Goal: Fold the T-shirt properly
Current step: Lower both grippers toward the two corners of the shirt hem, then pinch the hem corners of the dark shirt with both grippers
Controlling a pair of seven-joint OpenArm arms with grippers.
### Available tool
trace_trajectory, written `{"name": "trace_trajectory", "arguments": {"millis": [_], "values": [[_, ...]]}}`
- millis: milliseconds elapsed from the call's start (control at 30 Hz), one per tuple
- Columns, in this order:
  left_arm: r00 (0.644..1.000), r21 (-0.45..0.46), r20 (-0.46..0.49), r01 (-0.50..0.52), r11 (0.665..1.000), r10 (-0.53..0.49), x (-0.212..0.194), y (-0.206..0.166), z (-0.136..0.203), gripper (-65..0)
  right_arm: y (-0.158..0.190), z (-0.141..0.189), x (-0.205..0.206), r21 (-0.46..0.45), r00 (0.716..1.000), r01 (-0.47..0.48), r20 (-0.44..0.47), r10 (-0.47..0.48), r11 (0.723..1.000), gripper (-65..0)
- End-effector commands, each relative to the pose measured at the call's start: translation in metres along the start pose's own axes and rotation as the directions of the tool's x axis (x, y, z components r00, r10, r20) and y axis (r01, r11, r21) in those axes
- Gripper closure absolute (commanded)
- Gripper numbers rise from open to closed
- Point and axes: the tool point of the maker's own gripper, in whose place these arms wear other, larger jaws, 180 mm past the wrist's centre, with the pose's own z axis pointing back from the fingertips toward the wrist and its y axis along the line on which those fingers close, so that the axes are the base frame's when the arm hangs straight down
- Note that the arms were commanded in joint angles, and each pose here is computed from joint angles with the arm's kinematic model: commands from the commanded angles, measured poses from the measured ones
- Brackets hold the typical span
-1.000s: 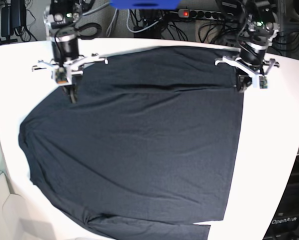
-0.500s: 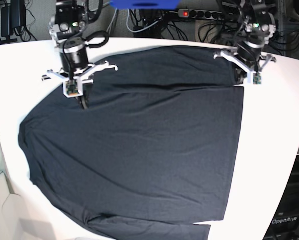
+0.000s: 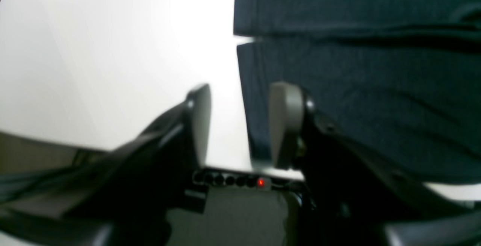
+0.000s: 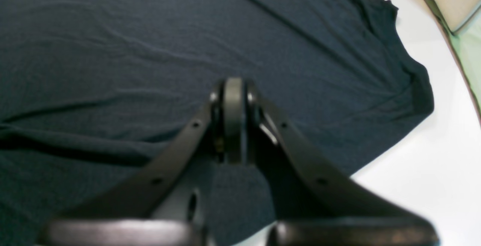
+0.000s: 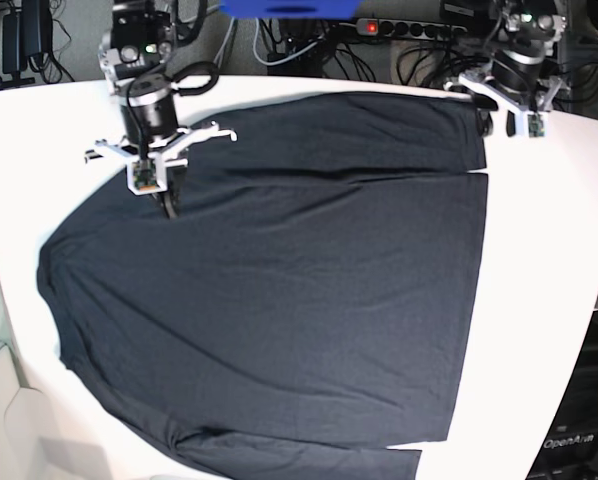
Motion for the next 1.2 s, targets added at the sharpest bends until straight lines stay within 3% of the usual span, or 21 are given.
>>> {"name": "trace_trajectory", "arguments": {"millis": [0, 300, 633, 867, 1167], "values": [[0.999, -0.004, 0.049, 0.002, 1.000, -0.002, 0.014, 0.000, -0.001, -25.6, 0.001, 0.001, 0.011, 0.004, 0.999, 0.001, 0.043, -0.001, 1.000, 0.0], [0.996, -0.015, -0.045, -0.080, 0.997, 0.079, -0.029, 0.000, -0.012, -25.9, 0.001, 0.001, 0.010, 0.006, 0.999, 0.001, 0.038, -0.001, 1.000, 0.0], [0.994, -0.022, -0.051, -0.100, 0.995, 0.099, -0.034, -0.004, -0.012, -26.1, 0.002, 0.003, 0.007, 0.009, 1.000, 0.002, 0.028, -0.002, 1.000, 0.0], [0.996, -0.102, -0.047, -0.086, 0.991, 0.082, -0.031, -0.021, -0.014, -25.9, 0.002, 0.004, 0.006, 0.009, 1.000, 0.004, 0.027, -0.004, 1.000, 0.0], [0.984, -0.112, -0.123, -0.139, 0.984, 0.125, -0.063, -0.025, -0.019, -25.6, 0.003, 0.004, 0.006, 0.009, 1.000, 0.004, 0.025, -0.004, 1.000, 0.0]]}}
